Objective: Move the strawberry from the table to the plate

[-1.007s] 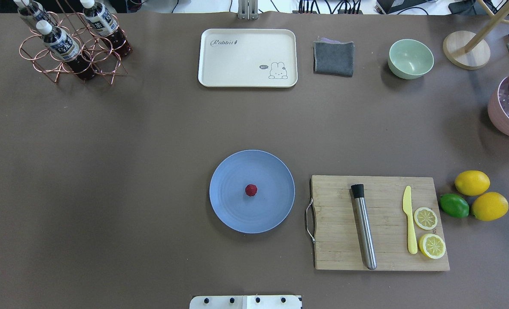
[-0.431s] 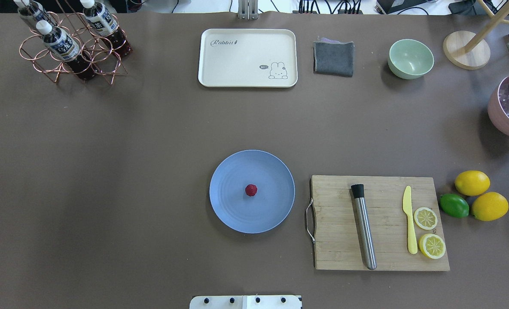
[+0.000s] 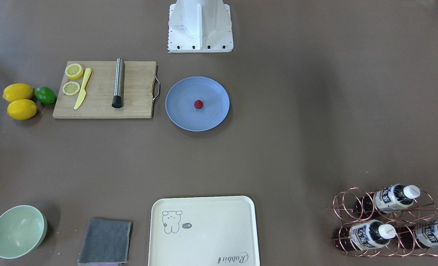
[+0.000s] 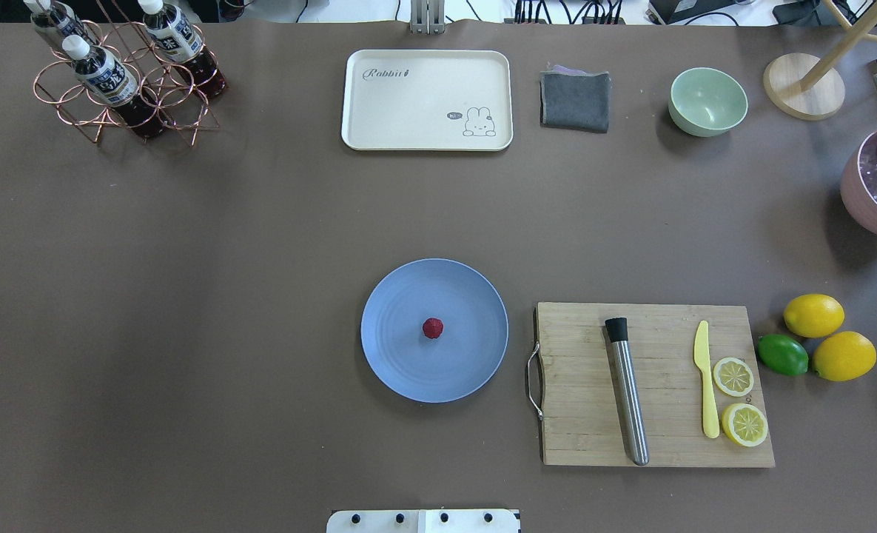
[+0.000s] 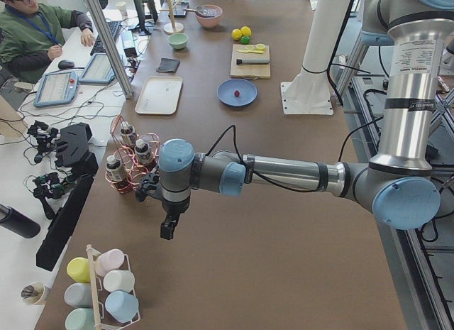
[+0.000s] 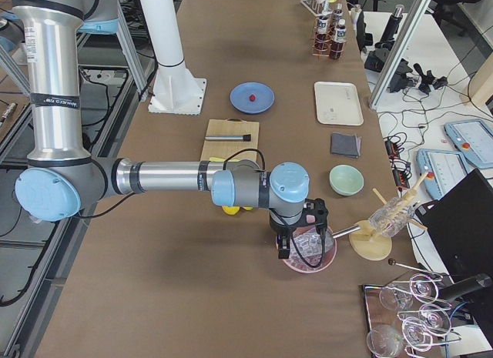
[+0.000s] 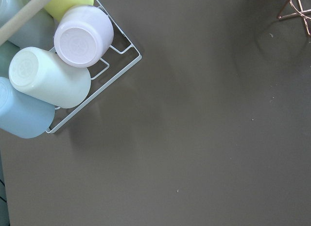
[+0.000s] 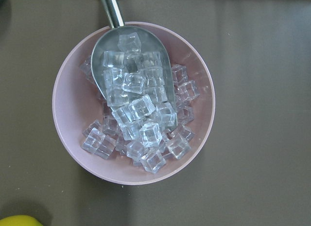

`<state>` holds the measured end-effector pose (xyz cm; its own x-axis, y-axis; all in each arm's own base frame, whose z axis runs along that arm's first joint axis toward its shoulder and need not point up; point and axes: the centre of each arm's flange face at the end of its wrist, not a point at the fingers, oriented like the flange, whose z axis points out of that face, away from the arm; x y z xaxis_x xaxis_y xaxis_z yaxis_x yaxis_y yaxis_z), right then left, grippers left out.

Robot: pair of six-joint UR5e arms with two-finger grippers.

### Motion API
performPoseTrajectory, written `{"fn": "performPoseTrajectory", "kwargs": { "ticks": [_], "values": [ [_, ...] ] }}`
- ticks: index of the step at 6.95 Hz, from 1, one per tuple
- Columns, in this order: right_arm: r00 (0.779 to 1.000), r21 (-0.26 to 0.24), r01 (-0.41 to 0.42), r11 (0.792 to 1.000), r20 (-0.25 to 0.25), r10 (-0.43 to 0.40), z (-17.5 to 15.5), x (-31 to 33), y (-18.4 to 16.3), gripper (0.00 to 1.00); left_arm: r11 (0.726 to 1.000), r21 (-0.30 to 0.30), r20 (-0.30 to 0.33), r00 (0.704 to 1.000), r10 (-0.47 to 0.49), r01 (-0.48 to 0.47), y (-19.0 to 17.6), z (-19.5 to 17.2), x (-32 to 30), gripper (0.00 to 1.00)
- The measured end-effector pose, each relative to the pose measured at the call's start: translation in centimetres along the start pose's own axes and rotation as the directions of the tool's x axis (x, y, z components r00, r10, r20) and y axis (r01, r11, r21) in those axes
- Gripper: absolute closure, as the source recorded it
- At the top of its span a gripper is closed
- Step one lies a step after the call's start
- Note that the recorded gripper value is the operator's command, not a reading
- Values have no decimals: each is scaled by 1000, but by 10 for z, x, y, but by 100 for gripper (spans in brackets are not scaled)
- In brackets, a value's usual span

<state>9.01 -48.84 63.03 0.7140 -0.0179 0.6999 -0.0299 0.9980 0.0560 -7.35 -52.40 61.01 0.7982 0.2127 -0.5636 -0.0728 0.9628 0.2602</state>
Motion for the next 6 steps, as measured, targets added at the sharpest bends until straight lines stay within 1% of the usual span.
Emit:
{"fn": "performPoseTrajectory", "kwargs": {
  "ticks": [2,3,5,6],
  "values": [
    [1000,3,-3,1000,3,3,-1,0,-1,0,1000,2,-2,1000,0,0,-1,-1,1,2],
    [1000,7,0,1000,4,0,-3,-2,-3,0,1000,3,-16,1000,-1,1,-1,-1,2,2],
    [1000,10,-1,1000,4,1,-5,-4,-5,0,1000,5,-65,998,-3,4,-1,0,6,2],
    [1000,12,2,1000,4,-2,-6,-5,-6,0,1000,4,-74,997,-5,5,-1,1,7,2]
  ]
}}
